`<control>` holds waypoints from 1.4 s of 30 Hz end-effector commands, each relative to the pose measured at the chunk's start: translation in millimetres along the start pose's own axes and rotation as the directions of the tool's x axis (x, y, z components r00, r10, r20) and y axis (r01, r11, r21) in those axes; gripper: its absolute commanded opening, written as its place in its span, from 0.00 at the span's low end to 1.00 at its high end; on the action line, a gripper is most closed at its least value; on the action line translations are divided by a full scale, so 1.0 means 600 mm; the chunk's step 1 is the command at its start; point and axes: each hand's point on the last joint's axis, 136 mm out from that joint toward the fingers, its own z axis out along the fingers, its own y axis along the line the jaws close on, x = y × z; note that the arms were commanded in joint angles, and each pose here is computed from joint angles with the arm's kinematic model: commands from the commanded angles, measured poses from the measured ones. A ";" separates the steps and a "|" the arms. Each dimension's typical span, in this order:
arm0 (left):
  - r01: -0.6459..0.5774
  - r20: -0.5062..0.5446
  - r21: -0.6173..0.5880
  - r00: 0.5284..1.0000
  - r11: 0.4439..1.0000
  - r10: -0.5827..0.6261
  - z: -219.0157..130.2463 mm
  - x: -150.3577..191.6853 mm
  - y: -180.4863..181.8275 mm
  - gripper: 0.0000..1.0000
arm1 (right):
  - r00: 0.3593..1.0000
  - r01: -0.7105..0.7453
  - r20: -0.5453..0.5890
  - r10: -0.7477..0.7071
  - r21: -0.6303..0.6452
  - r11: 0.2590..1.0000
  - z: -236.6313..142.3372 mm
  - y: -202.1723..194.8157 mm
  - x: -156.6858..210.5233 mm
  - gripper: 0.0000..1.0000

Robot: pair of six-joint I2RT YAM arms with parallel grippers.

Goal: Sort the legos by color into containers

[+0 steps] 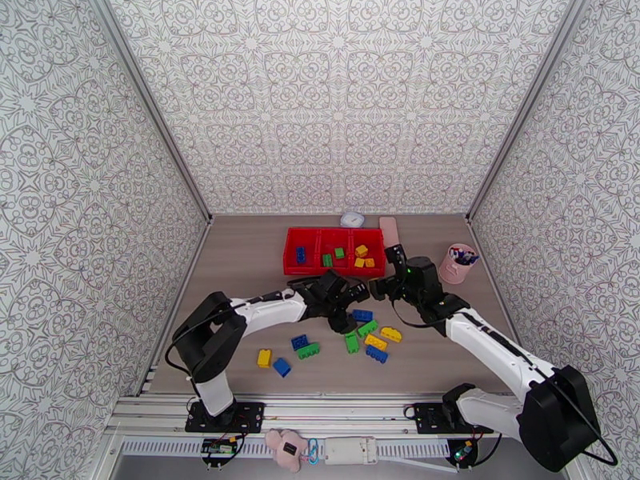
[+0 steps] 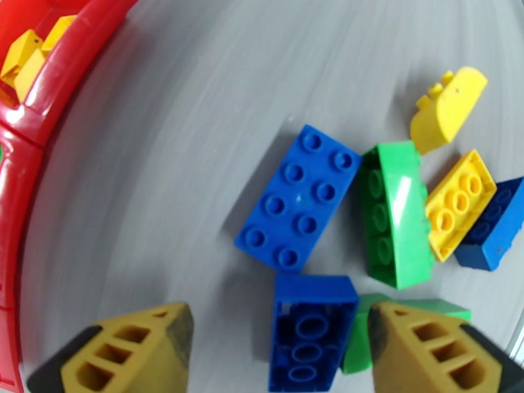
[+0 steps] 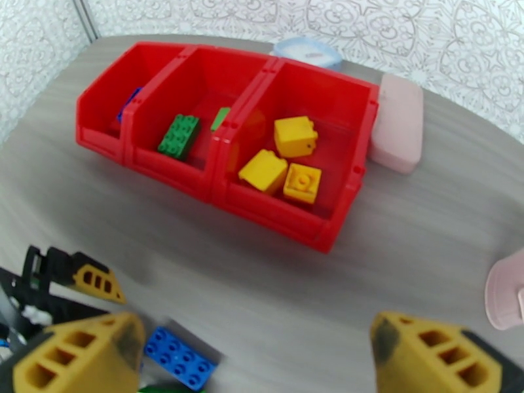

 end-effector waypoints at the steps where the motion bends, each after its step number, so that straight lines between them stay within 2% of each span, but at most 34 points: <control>1: 0.011 -0.009 0.069 1.000 0.998 -0.011 0.010 -0.012 -0.017 0.73 | 1.000 -0.008 -0.017 0.008 0.014 1.000 0.003 -0.003 0.013 0.95; 5: 0.025 -0.055 0.075 0.998 0.997 -0.021 0.021 0.005 -0.012 0.71 | 1.000 -0.007 -0.018 0.007 0.019 1.000 0.004 -0.005 0.016 0.95; 6: 0.034 -0.070 0.071 0.997 0.997 -0.029 0.022 0.011 -0.008 0.67 | 1.000 -0.007 -0.018 0.008 0.021 1.000 0.004 -0.007 0.017 0.95; 8: 0.065 -0.101 0.061 0.993 0.996 -0.059 0.018 0.022 0.000 0.65 | 1.000 -0.007 -0.021 0.007 0.023 1.000 0.005 -0.008 0.018 0.95; 13: 0.150 -0.132 -0.017 0.980 0.989 -0.151 -0.005 0.054 0.029 0.59 | 1.000 -0.011 -0.025 0.011 0.021 1.000 0.012 -0.009 0.022 0.95; 17: 0.209 -0.106 -0.043 0.972 0.977 -0.212 -0.023 0.062 0.036 0.47 | 1.000 -0.015 -0.026 0.015 0.003 1.000 0.021 -0.003 0.019 0.95; 21: 0.248 -0.076 -0.068 0.964 0.966 -0.253 -0.029 0.064 0.045 0.42 | 1.000 -0.016 -0.022 0.015 -0.013 1.000 0.027 0.001 0.012 0.95; 23: 0.273 -0.072 -0.082 0.958 0.959 -0.279 -0.028 0.067 0.052 0.42 | 1.000 -0.012 -0.022 0.012 -0.016 1.000 0.027 0.002 0.010 0.95; 27: 0.281 -0.086 -0.083 0.954 0.956 -0.288 -0.027 0.071 0.051 0.53 | 1.000 -0.007 -0.022 0.006 -0.012 1.000 0.023 0.001 0.008 0.95; 33: 0.243 -0.156 -0.069 0.955 0.967 -0.252 -0.015 0.089 0.041 0.63 | 1.000 -0.013 -0.024 0.012 -0.016 1.000 0.025 0.002 0.009 0.95; 39: 0.240 -0.186 -0.049 0.952 0.970 -0.245 -0.001 0.092 0.038 0.60 | 1.000 -0.010 -0.022 0.009 -0.021 1.000 0.029 0.004 0.006 0.95; 42: 0.238 -0.193 -0.051 0.950 0.970 -0.243 0.004 0.092 0.041 0.54 | 1.000 -0.007 -0.025 0.006 -0.022 1.000 0.030 0.005 0.005 0.95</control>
